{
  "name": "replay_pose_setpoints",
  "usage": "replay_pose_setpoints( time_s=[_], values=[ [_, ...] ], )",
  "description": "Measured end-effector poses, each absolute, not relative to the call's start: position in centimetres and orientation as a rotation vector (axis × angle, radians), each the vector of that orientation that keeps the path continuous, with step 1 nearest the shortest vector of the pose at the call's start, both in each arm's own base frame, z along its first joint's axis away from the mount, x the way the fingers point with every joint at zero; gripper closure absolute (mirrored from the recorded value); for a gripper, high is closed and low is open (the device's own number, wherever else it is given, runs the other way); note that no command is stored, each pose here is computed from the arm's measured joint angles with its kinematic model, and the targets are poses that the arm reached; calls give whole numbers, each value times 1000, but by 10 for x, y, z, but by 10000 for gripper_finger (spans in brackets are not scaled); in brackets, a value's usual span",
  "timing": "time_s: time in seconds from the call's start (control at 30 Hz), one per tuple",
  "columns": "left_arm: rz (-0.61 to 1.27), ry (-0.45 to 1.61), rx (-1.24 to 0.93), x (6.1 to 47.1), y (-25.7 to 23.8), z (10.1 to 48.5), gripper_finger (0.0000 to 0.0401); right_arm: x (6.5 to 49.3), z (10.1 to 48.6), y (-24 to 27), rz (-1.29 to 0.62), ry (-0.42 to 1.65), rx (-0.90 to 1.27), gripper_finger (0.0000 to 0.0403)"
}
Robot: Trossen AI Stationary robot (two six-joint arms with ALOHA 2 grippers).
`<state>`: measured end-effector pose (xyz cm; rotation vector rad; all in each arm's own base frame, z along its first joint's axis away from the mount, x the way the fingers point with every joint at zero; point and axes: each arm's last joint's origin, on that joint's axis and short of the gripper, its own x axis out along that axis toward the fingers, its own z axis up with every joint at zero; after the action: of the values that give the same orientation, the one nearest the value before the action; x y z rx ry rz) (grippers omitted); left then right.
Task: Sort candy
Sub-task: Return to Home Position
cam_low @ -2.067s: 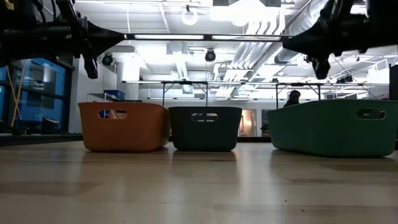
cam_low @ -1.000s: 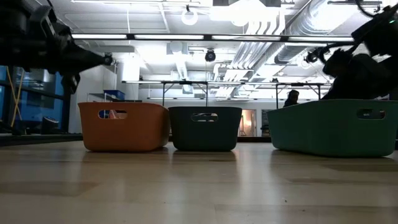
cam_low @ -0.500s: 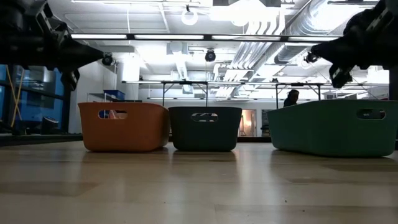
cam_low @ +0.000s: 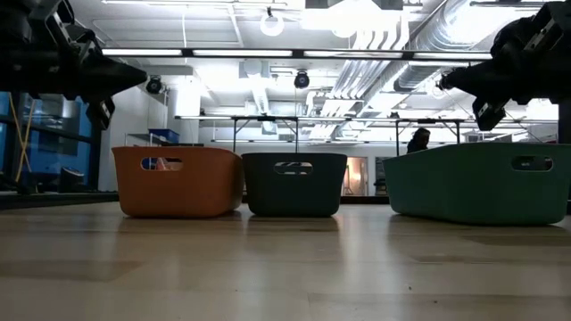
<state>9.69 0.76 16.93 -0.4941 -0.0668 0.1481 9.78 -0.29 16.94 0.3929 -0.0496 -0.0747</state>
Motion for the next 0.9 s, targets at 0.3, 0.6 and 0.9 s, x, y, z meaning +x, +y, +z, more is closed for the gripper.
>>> replay_pose_setpoints(
  time_s=[0.3,0.6,0.9],
  values=[
    [148,-67,-494,97,8,169,400,98,168,-3,-77,-37,392,402],
    [148,-67,-494,97,8,169,400,98,168,-3,-77,-37,392,402],
    [148,-67,-494,97,8,169,400,98,168,-3,-77,-38,392,402]
  ],
)
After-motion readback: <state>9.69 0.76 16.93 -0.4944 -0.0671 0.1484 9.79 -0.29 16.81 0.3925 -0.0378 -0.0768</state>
